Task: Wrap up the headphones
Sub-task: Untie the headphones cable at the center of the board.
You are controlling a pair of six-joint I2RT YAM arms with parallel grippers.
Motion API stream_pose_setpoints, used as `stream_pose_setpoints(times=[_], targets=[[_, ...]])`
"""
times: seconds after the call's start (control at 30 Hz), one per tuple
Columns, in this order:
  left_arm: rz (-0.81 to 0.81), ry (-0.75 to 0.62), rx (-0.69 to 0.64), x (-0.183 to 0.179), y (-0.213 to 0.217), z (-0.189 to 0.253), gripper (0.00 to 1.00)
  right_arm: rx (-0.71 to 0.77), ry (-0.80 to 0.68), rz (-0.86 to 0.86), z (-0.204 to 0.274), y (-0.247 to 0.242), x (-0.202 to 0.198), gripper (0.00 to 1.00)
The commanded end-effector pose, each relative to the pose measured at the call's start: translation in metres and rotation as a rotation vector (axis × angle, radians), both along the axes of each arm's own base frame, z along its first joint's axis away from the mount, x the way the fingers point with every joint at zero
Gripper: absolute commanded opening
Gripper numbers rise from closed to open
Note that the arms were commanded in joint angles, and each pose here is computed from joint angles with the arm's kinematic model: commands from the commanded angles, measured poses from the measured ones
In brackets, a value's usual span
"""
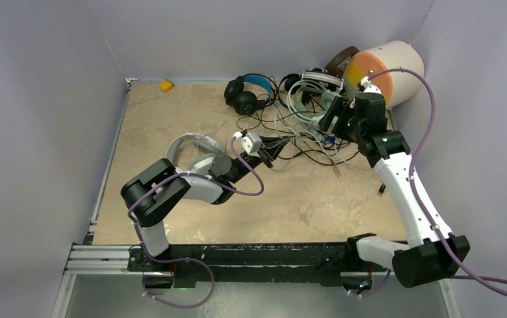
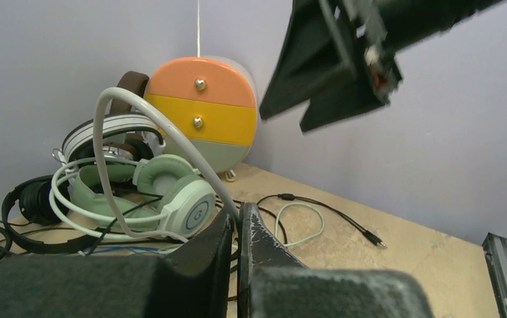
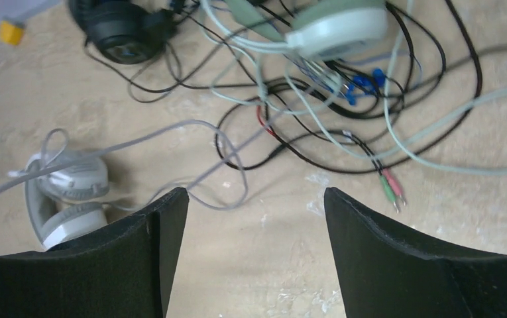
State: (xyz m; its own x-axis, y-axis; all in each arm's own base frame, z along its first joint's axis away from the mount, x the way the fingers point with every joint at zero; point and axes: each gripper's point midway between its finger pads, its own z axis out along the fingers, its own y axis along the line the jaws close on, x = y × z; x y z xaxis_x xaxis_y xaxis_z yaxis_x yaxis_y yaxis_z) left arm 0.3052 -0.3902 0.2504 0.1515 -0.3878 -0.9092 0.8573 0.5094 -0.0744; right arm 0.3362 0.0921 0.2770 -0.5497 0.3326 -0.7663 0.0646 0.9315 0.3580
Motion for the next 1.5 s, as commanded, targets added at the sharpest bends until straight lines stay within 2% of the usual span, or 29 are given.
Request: stream_pose_setpoints(times=[0.0,0.17,0.37,0.5,0.9,1.03,1.23,1.47], targets=[[0.017,-0.044,-0.113,-0.006,0.016,0.043,0.0,0.182,0.047,-0.116,-0.026,-0.002,0.014,0.76],[0.017,-0.051,-0.11,-0.009,0.018,0.045,0.0,0.308,0.164,-0.27,-0.067,-0.006,0.03,0.64],[0.017,-0.055,-0.102,-0.01,0.019,0.044,0.0,0.476,0.243,-0.282,-0.1,0.019,0.055,0.65],[0.019,-0.056,-0.098,-0.01,0.02,0.043,0.0,0.531,0.276,-0.315,-0.121,0.025,0.069,0.64],[0.008,-0.065,-0.076,-0.016,0.022,0.046,0.0,0.53,0.372,-0.337,-0.178,0.033,0.097,0.62],[0.002,-0.068,-0.083,-0.017,0.021,0.05,0.0,0.536,0.402,-0.39,-0.202,0.031,0.107,0.6],[0.009,-0.051,-0.062,-0.028,0.035,0.077,0.0,0.471,0.406,-0.435,-0.217,0.016,0.125,0.6],[0.122,0.0,-0.008,-0.05,0.09,0.131,0.0,0.469,0.394,-0.498,-0.235,-0.015,0.132,0.58]])
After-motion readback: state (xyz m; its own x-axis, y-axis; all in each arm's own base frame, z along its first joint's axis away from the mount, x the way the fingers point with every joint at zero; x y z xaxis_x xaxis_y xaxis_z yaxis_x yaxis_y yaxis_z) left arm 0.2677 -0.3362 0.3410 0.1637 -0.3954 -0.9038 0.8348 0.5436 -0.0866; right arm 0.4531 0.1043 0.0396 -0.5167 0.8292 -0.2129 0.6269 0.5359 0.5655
